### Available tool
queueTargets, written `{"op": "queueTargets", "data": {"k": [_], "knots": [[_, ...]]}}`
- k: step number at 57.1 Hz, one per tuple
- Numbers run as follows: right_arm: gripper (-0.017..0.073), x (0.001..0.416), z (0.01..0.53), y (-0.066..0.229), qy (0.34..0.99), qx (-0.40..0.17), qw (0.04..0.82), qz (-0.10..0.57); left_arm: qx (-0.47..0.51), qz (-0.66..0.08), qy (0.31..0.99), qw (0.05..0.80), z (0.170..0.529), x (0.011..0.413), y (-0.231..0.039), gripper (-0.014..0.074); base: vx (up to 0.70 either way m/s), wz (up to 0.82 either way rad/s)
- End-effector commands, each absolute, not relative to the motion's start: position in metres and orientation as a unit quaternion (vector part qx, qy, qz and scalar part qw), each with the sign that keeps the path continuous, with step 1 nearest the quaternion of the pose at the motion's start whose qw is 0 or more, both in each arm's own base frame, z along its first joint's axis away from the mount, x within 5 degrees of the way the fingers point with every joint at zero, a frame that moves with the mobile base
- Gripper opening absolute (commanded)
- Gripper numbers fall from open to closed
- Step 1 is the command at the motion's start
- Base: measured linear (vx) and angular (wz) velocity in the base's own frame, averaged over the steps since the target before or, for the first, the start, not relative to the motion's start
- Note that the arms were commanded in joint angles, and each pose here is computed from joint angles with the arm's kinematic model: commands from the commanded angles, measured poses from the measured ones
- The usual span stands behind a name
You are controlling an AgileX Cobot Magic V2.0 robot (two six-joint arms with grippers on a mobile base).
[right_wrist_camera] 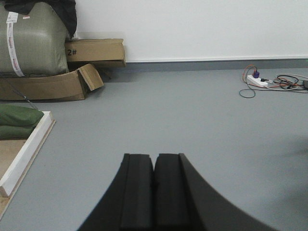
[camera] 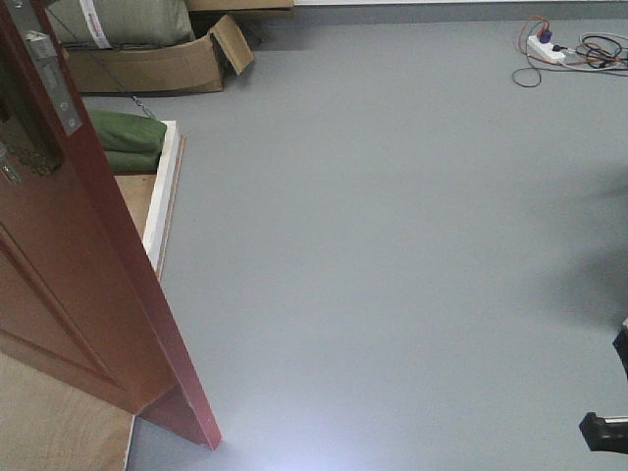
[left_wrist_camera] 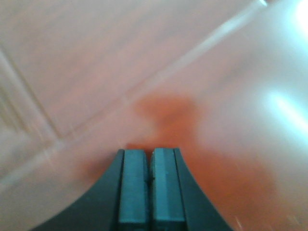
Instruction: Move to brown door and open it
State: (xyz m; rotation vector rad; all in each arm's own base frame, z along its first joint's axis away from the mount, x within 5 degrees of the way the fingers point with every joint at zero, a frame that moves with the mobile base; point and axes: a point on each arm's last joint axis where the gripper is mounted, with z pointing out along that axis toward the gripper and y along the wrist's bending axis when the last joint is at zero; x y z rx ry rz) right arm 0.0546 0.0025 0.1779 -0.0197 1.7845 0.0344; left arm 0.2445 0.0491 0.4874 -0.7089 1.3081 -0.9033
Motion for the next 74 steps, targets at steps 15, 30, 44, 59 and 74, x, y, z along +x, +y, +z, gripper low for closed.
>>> {"op": "queueTargets", "data": {"k": [15, 30, 44, 59, 74], "knots": [[0.0000, 0.0557, 0.1839, 0.0020, 0.752, -0.008, 0.659, 0.011, -0.303, -0.411, 0.556, 0.656, 0.5013, 0.2371, 0.0453, -0.0006, 0.18, 0.02], [0.0000, 0.0557, 0.1839, 0.0020, 0.752, -0.008, 0.659, 0.011, -0.303, -0.411, 0.556, 0.656, 0.5013, 0.2371, 0.0453, -0.0006, 0.20, 0.03], [0.0000, 0.0557, 0.1839, 0.0020, 0.752, -0.008, 0.659, 0.011, -0.303, -0.411, 0.556, 0.656, 0.5013, 0.2371, 0.0453, -0.0006, 0.22, 0.01], [0.0000, 0.0557, 0.1839, 0.0020, 0.752, -0.008, 0.659, 0.011, -0.303, -0.411, 0.556, 0.656, 0.5013, 0.2371, 0.0453, -0.0006, 0.20, 0.01], [0.0000, 0.0557, 0.1839, 0.0020, 0.752, -0.008, 0.659, 0.011, -0.303, -0.411, 0.556, 0.656, 0.5013, 0.2371, 0.0453, -0.0006, 0.13, 0.02]]}}
